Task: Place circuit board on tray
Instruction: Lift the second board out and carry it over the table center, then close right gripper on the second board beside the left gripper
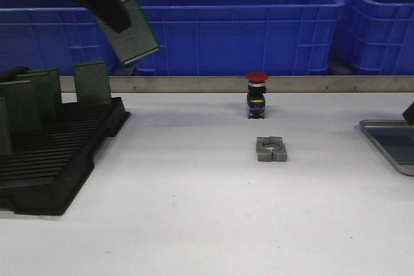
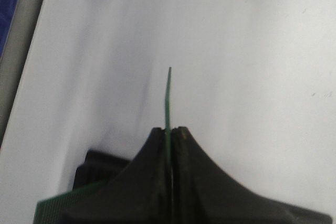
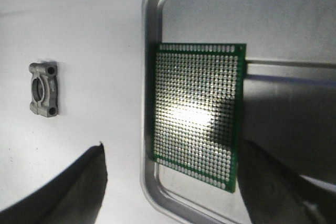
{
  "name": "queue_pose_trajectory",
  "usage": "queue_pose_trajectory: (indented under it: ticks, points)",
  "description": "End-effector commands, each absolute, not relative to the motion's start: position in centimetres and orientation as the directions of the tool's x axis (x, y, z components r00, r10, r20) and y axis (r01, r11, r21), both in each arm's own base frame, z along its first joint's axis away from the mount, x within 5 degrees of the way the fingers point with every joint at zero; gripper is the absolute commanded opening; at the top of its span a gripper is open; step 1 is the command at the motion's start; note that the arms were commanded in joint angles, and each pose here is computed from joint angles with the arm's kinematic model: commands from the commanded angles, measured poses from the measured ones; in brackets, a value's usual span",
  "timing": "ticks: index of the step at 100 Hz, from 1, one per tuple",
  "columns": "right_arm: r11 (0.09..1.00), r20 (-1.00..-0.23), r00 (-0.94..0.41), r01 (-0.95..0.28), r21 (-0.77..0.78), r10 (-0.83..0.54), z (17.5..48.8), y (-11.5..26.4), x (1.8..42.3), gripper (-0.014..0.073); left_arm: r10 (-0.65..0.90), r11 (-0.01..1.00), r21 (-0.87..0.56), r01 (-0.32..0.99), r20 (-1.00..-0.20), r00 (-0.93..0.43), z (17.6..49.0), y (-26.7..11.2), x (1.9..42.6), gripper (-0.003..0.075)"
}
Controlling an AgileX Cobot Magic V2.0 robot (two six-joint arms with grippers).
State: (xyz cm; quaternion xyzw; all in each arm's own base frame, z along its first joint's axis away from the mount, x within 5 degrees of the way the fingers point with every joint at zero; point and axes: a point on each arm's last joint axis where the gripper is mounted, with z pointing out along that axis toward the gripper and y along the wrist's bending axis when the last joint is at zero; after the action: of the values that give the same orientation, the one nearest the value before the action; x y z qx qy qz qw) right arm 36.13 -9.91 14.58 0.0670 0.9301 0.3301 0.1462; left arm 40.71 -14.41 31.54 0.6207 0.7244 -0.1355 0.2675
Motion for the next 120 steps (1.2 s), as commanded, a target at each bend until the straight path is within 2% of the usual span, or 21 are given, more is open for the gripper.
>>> queue_pose_trajectory:
  ticks: [1, 21, 31, 44, 58, 67, 86, 103, 120]
  points:
    - [0.761, -0.285, -0.932, -0.017, 0.648, 0.222, 17.1, -9.9, 36.3, 0.0541, 0.768, 0.141, 0.16, 0.977, -0.641, -0.006, 36.4, -16.7, 37.5, -0.0018]
    - [0.749, -0.282, -0.932, -0.017, 0.662, 0.228, 17.2, -9.8, 36.3, 0.0541, 0.701, 0.047, 0.06, 0.997, -0.713, 0.01, 37.1, -23.1, 33.8, -0.0018]
    - [0.74, -0.278, -0.932, -0.018, 0.672, 0.231, 17.3, -9.7, 36.3, 0.0541, 0.693, -0.02, 0.046, 0.999, -0.72, 0.047, 37.0, -25.5, 32.1, -0.0018]
    - [0.724, -0.274, -0.932, -0.018, 0.689, 0.238, 17.4, -9.6, 36.3, 0.0541, 0.693, -0.067, 0.039, 0.997, -0.717, 0.075, 36.9, -27.1, 30.8, -0.0018]
    - [0.709, -0.285, -0.934, -0.051, 0.703, 0.216, 18.1, -9.3, 36.1, 0.0541, 0.692, -0.073, 0.027, 0.997, -0.719, 0.07, 36.9, -27.6, 30.3, -0.0018]
    - [0.683, -0.344, -0.918, -0.124, 0.72, 0.196, 19.7, -8.8, 36.0, 0.0541, 0.692, -0.069, 0.023, 0.997, -0.719, 0.064, 36.9, -27.6, 30.3, -0.0018]
    - [0.61, -0.55, -0.827, -0.377, 0.697, 0.118, 25.5, -6.6, 34.9, 0.0541, 0.692, -0.069, 0.023, 0.997, -0.719, 0.064, 36.9, -27.6, 30.3, -0.0018]
    - [0.598, -0.751, -0.656, -0.63, 0.496, -0.068, 30.6, -3.5, 32.8, 0.0541, 0.693, -0.064, 0.017, 0.998, -0.719, 0.057, 36.9, -27.6, 30.3, -0.0018]
    - [0.546, -0.851, -0.484, -0.777, 0.313, -0.202, 34.1, -0.4, 30.8, 0.0541, 0.693, -0.057, 0.011, 0.998, -0.719, 0.047, 36.9, -27.6, 30.3, -0.0018]
